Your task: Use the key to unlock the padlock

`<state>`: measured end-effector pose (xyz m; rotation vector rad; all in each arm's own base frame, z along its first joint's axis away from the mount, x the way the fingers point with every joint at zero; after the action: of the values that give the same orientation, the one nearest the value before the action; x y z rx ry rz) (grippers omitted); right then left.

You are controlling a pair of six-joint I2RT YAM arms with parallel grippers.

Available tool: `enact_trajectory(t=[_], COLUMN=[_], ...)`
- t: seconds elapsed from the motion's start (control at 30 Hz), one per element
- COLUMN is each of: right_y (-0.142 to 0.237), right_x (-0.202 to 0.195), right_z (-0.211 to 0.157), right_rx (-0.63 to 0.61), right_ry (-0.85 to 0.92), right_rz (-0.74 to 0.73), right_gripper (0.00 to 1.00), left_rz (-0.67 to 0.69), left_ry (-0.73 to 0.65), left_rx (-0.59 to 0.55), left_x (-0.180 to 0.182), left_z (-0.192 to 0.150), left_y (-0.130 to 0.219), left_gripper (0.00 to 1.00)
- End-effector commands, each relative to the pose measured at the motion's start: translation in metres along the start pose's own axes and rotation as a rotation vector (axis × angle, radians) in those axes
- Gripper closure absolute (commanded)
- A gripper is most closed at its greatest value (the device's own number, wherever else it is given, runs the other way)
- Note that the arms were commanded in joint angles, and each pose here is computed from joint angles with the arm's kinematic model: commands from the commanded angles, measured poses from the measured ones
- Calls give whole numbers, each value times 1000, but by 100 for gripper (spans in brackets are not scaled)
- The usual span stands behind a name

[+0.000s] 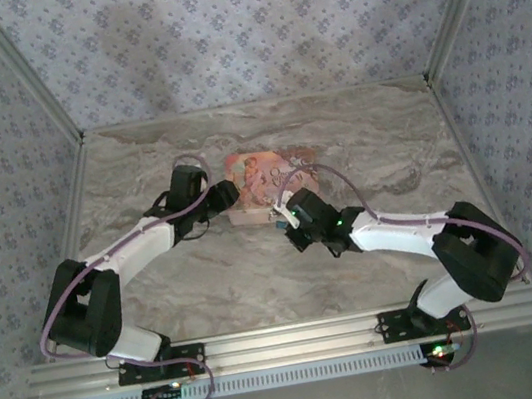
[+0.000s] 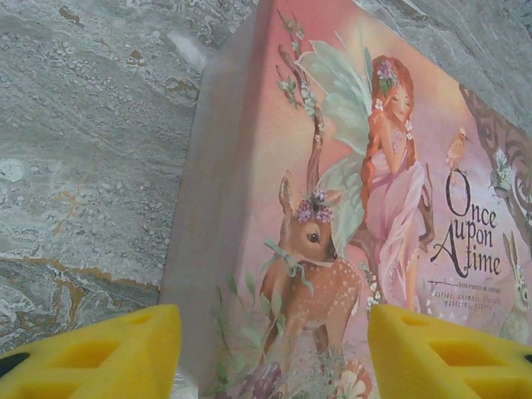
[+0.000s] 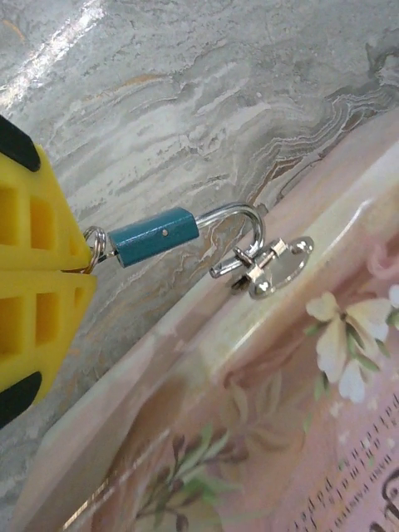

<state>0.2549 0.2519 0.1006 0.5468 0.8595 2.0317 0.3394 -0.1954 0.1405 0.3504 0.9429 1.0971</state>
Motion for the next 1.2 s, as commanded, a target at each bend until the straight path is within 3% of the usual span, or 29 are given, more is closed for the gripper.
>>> enact_trajectory(t=[0.0, 0.47, 1.17], right_y=[4, -4, -27], right_x=[4, 11, 30], right_z=[-6, 18, 63], right_rx=[36, -54, -139], right_ry=[46, 213, 271], right_rz=[46, 70, 149], right_gripper=[100, 100, 100], left_rz=[-11, -17, -38], left_ry=[16, 9, -5], left_rx=[5, 38, 53], left_x=[1, 2, -5], left_z=[-1, -1, 5], left_y=[-2, -15, -17], left_gripper=[39, 39, 41])
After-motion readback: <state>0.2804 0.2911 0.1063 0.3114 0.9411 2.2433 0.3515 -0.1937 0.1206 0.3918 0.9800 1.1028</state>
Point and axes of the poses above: each hand's point on the last joint's axis, 136 mm out from that joint toward the fingers, its own y axis back along the fingers, its own x axis along the line the jaws close on, z = x × y, the point moved 3 cm from there along y, back along the fingers, and after that the axes turned 11 degrees about -y, right-handed, at the moved point
